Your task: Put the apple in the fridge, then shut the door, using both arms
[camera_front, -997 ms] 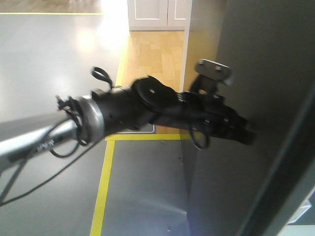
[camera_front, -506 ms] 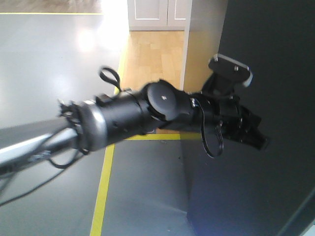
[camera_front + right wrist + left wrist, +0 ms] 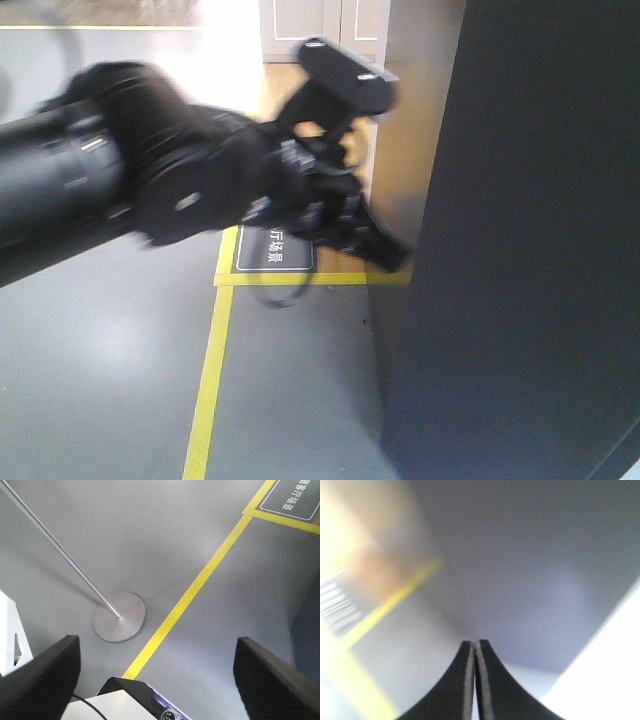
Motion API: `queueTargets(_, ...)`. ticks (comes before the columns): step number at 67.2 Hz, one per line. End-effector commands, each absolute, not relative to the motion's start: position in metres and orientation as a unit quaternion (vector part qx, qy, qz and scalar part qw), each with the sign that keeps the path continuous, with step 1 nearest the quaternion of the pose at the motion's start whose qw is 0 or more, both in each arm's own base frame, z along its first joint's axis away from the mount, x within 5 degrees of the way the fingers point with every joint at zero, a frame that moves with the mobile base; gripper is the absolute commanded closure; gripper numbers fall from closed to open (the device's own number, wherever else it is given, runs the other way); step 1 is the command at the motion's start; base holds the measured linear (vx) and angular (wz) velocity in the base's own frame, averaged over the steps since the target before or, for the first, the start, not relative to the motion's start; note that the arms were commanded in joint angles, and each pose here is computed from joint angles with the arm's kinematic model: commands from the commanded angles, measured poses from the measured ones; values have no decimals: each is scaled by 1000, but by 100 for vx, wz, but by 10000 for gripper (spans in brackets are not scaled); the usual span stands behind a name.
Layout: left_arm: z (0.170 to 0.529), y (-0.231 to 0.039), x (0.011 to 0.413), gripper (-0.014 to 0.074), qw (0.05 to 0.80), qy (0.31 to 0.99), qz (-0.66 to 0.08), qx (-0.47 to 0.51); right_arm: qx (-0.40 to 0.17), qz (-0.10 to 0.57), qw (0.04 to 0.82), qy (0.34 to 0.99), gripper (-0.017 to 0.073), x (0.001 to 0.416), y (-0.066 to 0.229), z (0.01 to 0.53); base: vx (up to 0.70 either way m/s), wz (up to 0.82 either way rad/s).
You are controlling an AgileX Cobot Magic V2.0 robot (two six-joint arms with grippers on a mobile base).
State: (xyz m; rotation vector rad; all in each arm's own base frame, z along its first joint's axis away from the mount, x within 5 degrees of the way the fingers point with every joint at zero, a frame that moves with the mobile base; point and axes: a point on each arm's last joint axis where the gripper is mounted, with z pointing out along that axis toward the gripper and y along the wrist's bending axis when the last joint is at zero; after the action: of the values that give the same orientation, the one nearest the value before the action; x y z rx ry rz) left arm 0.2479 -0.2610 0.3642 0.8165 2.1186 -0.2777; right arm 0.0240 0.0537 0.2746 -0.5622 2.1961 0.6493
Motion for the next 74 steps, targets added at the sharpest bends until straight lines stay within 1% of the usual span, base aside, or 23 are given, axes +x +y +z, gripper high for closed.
queueTargets(1,386,-231,231,600,471,826,-106,291,-214,268,405,848,-35,27,56,284,0,0)
queueTargets(10,378,-196,216,600,472,840,-93,250,-213,269,407,847,-35,27,56,285,0,0)
queueTargets(19,367,-154,202,600,474,851,-88,207,-213,269,407,847,-35,27,56,285,0,0)
queueTargets(26,354,-131,190,600,468,859,-75,192,-212,268,408,846,-35,27,56,285,0,0)
queueTargets(35,343,-112,171,600,462,866,-73,176,-203,258,421,845,-26,30,54,286,0,0)
queueTargets(40,338,-105,164,600,459,868,-70,175,-179,243,419,856,6,35,50,285,0,0)
queueTargets(44,337,-102,161,600,464,865,-65,178,-161,222,411,870,55,40,46,285,0,0)
queueTargets(48,337,-100,161,600,463,866,-61,178,-142,199,399,884,126,45,42,287,0,0)
queueTargets(51,337,-100,161,600,463,866,-60,178,-139,181,393,891,186,48,39,291,0,0)
queueTargets(58,336,-101,161,600,460,868,-59,178,-144,149,397,894,361,54,34,304,0,0)
queueTargets(59,336,-101,161,600,460,868,-59,178,-144,146,399,894,398,55,34,306,0,0)
queueTargets(66,336,-101,161,600,461,868,-59,178,-144,118,412,892,564,63,30,318,0,0)
queueTargets(67,336,-101,161,600,461,868,-59,178,-142,115,413,892,578,65,29,319,0,0)
queueTargets(74,336,-101,161,600,461,868,-59,178,-118,86,421,895,569,77,24,323,0,0)
